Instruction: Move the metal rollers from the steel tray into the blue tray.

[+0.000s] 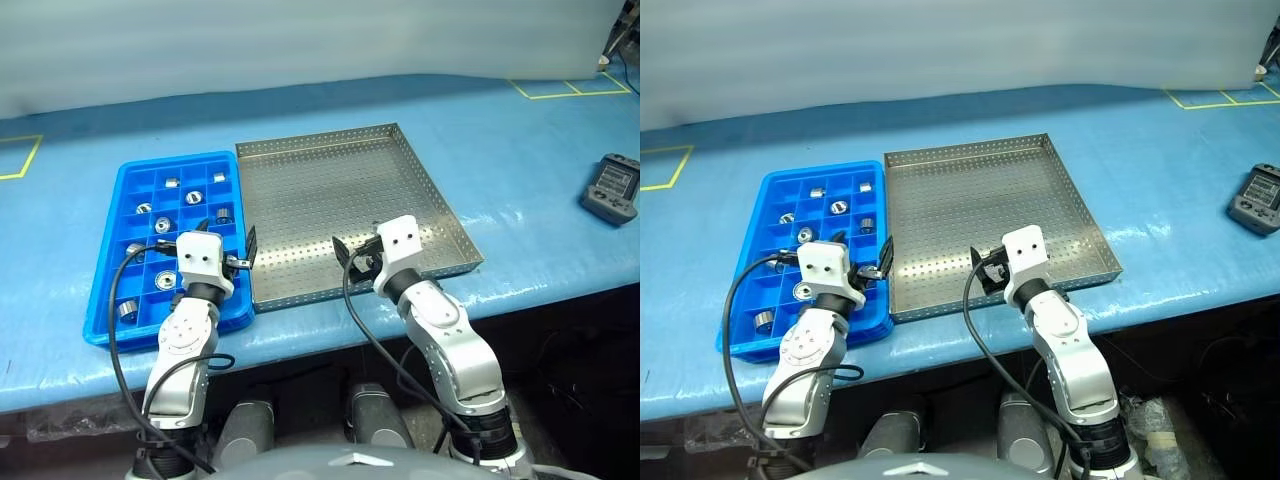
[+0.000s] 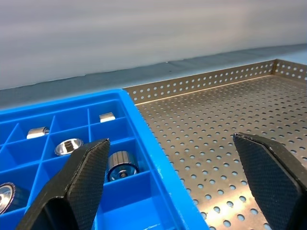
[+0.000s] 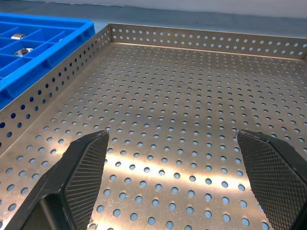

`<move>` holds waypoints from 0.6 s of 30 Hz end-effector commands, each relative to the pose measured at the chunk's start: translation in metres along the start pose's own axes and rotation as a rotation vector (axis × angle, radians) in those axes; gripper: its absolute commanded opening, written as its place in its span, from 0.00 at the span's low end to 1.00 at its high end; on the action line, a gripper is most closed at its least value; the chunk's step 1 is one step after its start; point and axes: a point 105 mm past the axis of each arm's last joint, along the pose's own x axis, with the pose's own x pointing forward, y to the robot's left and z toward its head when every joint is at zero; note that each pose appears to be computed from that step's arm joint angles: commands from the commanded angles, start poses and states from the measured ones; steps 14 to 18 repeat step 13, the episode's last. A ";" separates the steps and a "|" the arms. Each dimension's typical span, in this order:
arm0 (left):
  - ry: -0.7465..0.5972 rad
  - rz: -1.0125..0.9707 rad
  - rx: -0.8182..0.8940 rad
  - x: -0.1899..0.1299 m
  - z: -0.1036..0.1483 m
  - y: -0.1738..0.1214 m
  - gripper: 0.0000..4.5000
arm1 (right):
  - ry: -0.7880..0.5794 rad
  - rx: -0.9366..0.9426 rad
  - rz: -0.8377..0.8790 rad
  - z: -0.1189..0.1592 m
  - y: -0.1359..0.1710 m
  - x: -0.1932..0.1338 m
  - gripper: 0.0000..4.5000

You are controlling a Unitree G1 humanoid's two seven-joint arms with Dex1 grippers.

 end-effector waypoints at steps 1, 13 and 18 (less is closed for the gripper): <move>-0.033 0.023 0.014 -0.003 0.009 0.004 1.00 | -0.062 -0.010 -0.017 0.012 -0.002 0.003 1.00; -0.020 0.065 -0.003 -0.013 0.007 0.011 1.00 | -0.046 -0.035 0.040 0.006 0.012 0.014 1.00; -0.020 0.065 -0.003 -0.013 0.007 0.011 1.00 | -0.046 -0.035 0.040 0.006 0.012 0.014 1.00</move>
